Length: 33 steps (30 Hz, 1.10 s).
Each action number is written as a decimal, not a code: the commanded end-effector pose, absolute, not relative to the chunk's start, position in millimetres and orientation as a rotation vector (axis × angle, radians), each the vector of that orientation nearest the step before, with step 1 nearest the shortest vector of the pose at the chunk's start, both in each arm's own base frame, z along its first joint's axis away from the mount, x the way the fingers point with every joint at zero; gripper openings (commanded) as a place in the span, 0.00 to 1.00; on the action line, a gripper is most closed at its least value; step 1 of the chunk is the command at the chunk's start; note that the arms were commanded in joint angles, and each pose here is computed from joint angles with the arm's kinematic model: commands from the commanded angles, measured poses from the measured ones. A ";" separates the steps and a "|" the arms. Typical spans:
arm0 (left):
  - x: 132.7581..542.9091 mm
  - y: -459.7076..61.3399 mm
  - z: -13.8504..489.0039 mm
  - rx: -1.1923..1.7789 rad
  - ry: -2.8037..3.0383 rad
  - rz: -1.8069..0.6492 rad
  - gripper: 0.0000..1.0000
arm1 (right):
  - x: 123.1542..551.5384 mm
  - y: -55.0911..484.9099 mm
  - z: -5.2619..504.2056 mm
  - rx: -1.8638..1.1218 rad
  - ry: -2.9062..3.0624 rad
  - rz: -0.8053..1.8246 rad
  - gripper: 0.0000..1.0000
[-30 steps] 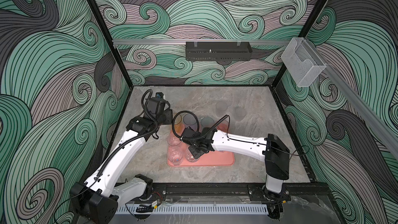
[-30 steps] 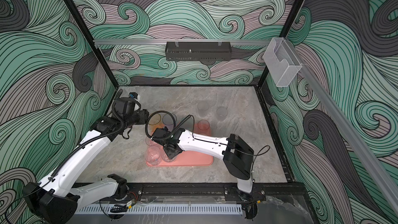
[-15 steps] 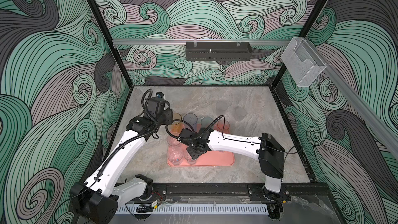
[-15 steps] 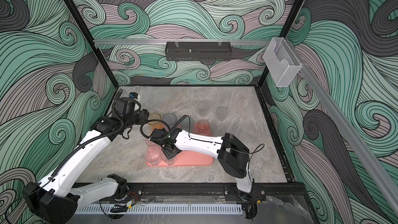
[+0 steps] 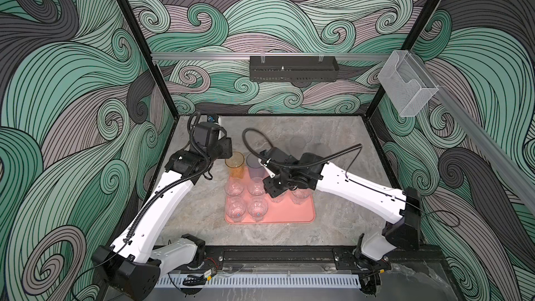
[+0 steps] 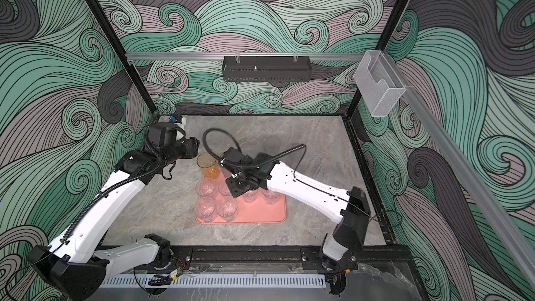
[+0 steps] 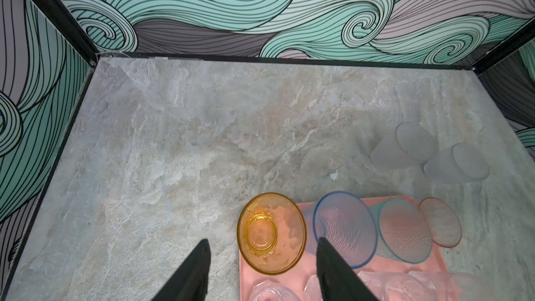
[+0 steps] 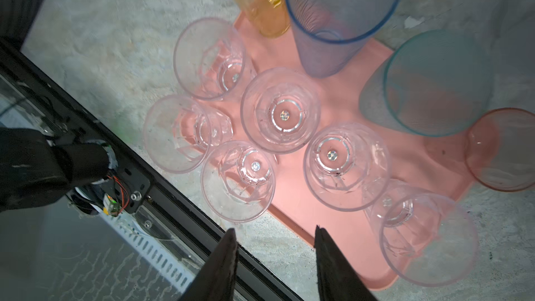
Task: Place the glasses into the tray
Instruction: Place the glass on the tray, then pick up the glass from the top-center of the table.
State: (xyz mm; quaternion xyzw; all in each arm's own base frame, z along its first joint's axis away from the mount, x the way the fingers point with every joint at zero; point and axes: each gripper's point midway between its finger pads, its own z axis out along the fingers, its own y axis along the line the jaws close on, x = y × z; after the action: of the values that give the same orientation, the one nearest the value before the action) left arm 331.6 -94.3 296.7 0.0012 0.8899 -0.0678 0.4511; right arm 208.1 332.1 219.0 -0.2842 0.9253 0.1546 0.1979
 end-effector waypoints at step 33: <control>362.0 -208.7 231.4 0.501 2.177 -0.281 0.69 | 431.9 156.7 182.1 0.169 2.593 0.341 0.56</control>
State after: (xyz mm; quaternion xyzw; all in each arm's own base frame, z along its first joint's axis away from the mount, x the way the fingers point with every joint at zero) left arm 353.2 -216.5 220.1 0.2115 0.8741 -0.1382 0.4148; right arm 421.9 155.5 184.7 0.0647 0.9565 0.1266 0.2547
